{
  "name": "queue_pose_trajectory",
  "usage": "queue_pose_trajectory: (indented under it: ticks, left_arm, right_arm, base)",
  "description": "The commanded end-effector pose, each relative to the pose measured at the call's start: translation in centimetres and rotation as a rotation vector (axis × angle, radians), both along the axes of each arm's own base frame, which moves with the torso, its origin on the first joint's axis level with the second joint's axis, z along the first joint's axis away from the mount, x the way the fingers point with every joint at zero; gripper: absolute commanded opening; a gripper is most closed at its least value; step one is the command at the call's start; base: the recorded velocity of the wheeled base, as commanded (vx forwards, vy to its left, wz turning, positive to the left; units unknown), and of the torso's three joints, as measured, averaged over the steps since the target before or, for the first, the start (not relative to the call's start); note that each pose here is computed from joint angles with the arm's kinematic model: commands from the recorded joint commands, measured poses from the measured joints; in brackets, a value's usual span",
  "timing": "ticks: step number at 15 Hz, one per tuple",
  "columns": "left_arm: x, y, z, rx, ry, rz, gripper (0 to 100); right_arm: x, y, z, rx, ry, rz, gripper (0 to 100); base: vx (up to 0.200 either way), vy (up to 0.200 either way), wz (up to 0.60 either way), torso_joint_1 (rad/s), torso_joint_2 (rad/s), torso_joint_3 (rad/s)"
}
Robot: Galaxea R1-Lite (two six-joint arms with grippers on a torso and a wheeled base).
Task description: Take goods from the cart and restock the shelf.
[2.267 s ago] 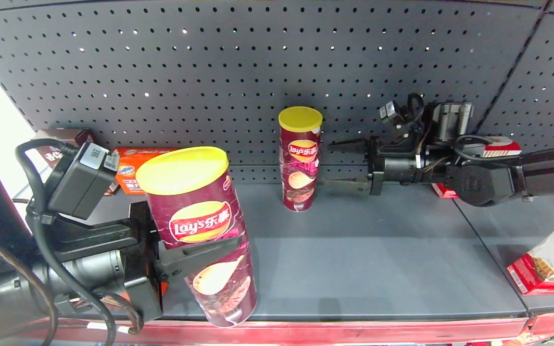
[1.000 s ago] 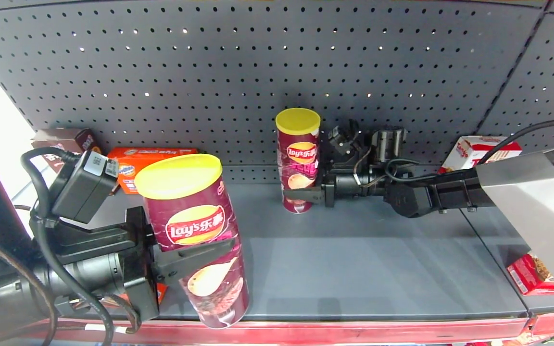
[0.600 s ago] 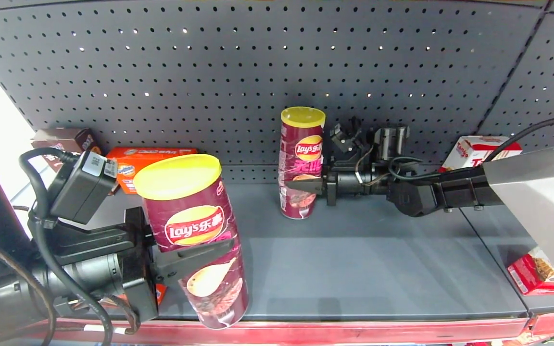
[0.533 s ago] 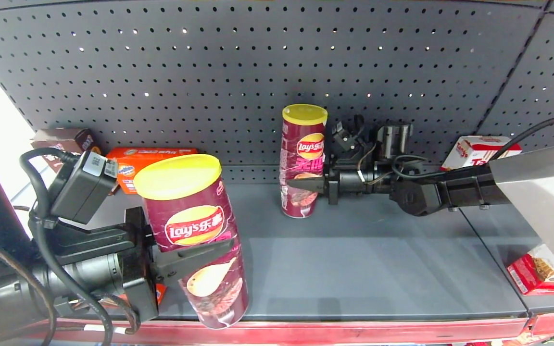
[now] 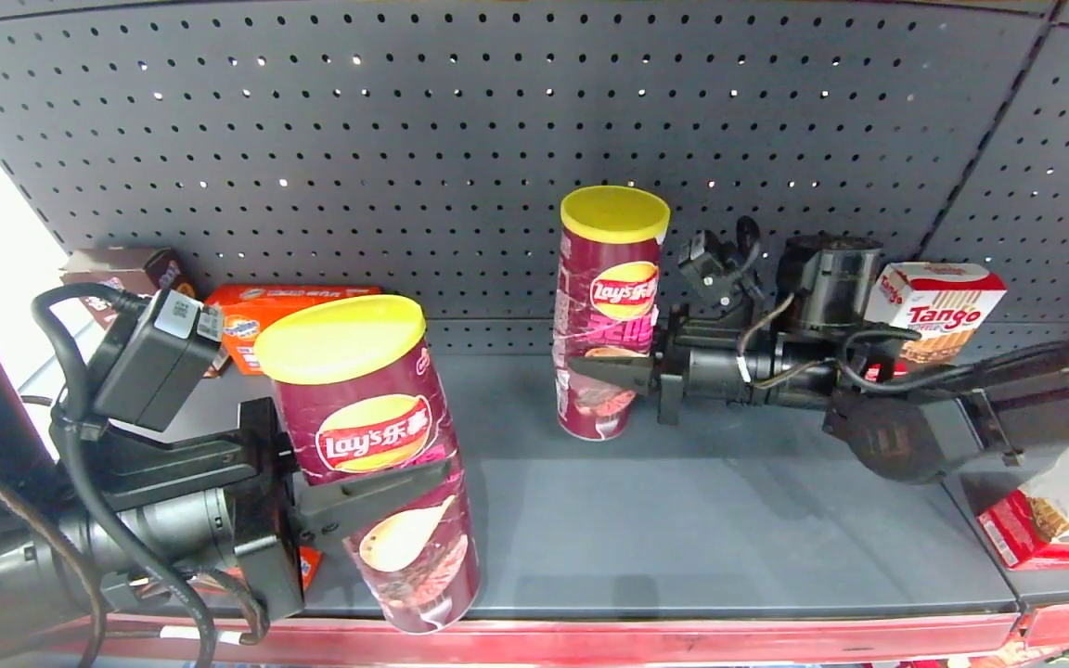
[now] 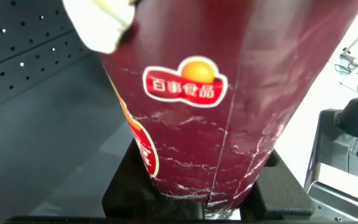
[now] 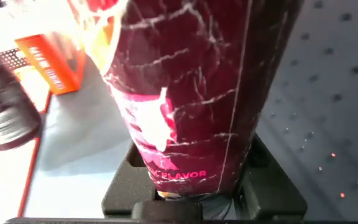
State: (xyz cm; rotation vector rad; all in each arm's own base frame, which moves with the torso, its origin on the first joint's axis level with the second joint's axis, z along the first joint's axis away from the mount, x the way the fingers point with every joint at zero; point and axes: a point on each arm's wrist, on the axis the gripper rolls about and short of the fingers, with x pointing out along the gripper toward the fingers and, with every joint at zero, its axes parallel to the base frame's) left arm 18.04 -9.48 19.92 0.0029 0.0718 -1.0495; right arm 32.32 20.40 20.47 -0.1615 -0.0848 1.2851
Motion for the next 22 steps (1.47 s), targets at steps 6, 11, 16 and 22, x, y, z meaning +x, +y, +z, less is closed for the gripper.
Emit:
queue_pose_trajectory:
  ticks: [6, 11, 16, 22]
  left_arm:
    - [0.0, 0.1, 0.0, -0.001, -0.001, 0.006, 0]
    - [0.0, 0.1, 0.0, 0.0, 0.003, 0.01, 0]
    - [0.0, 0.2, 0.0, -0.001, 0.001, 0.011, 0]
    - [-0.1, 0.2, -0.2, 0.003, 0.008, 0.011, 0]
  right_arm:
    - [-10.5, -1.9, -3.9, 0.002, -0.013, -0.022, 0]
    - [-9.8, -1.8, -6.8, -0.013, 0.008, -0.034, 0]
    - [-9.1, -1.6, -7.9, -0.03, 0.027, -0.04, 0]
    - [-10.1, -2.5, -7.5, -0.024, 0.016, -0.069, 100]
  base:
    - [0.0, 0.0, 0.0, 0.0, 0.0, 0.0]
    - [0.0, 0.0, 0.0, 0.0, 0.0, 0.0]
    - [0.0, 0.0, 0.0, 0.0, 0.0, 0.0]
    - [0.0, 0.0, 0.0, 0.0, 0.0, 0.0]
